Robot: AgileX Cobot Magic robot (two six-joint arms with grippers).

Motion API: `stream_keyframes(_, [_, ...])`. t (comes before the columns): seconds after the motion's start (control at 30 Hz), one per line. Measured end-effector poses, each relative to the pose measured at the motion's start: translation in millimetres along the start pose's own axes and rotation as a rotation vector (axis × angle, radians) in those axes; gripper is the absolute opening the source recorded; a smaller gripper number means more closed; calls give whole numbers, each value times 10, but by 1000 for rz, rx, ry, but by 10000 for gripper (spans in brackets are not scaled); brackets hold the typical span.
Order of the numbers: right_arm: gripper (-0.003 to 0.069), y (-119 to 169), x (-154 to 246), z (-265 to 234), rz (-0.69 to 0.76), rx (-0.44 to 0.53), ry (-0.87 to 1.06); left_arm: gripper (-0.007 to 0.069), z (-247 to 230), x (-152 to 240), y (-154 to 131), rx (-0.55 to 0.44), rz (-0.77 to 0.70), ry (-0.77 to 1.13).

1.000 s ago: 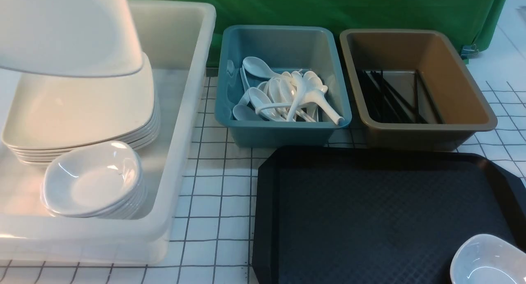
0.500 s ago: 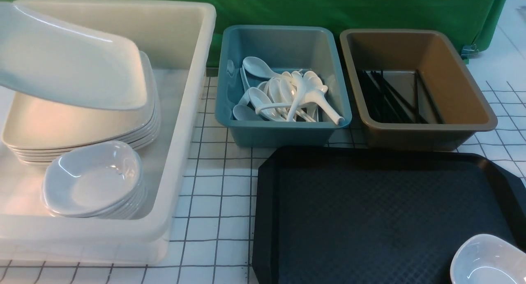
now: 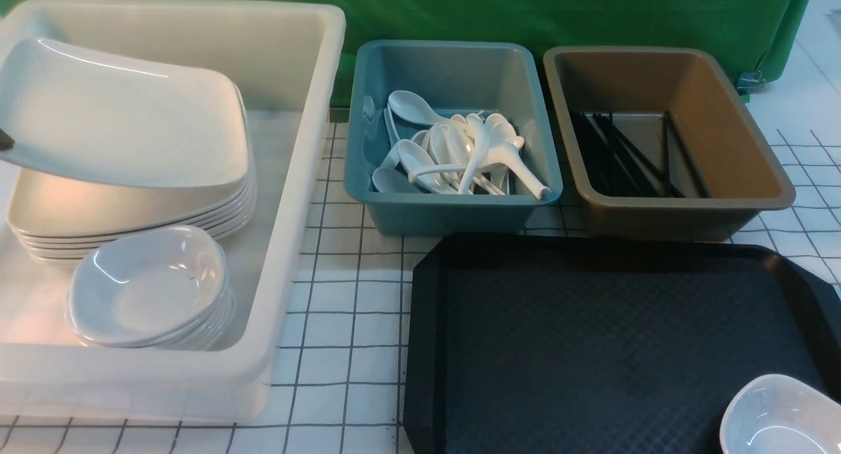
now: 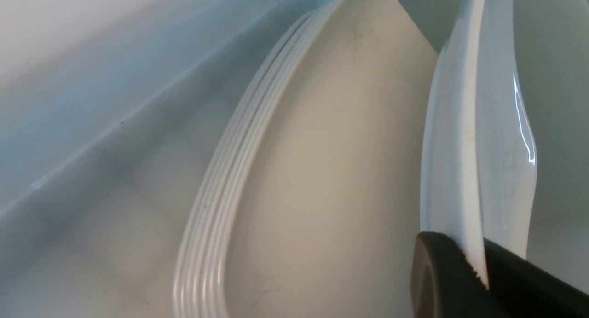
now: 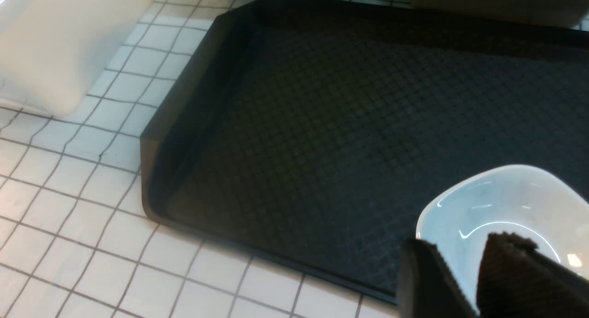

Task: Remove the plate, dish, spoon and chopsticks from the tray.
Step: Use the left arm to put the plate into the large storage box on the left, then use the right arm to grab a small plate from the dinner plate

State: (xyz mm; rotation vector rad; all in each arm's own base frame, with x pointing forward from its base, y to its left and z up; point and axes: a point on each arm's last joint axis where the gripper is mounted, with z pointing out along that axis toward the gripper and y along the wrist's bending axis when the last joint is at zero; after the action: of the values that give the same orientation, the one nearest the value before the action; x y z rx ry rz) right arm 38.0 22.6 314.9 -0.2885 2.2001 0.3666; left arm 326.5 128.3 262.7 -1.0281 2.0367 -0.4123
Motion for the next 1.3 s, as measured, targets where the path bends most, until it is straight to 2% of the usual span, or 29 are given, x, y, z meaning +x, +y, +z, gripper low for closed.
stream_keyframes(0.13, [239, 0, 0, 0, -1, 0, 0, 25, 0, -6, 18, -20, 53, -6])
stream_keyframes(0.27, [239, 0, 0, 0, -1, 0, 0, 79, 6, -10, 42, -44, 106, -9])
stream_keyframes(0.43, [239, 0, 0, 0, 0, 0, 0, 215, 70, -10, 76, -62, 134, 2])
stream_keyframes(0.57, [240, 0, 0, 0, -1, 0, 0, 316, 80, -7, 97, -83, 209, 14])
stream_keyframes(0.73, [240, 0, 1, 0, -1, 0, 1, 355, 61, 7, 82, -91, 264, 70])
stream_keyframes(0.9, [240, -1, 10, 0, 0, 1, 11, 327, 7, 40, 68, -91, 299, 114])
stream_keyframes(1.0, [239, -1, 20, 0, 0, 2, 22, 267, -74, 42, 21, -80, 312, 134])
stream_keyframes(1.03, [232, -2, 28, 1, 2, 2, 33, 216, -135, 34, -22, -69, 313, 143])
stream_keyframes(1.17, [139, -6, 38, 52, 5, 9, 98, 50, -350, 23, -178, -24, 316, 204])
stream_keyframes(1.3, [30, -15, 23, 177, 12, 21, 210, -2, -513, 99, -249, 5, 337, 309])
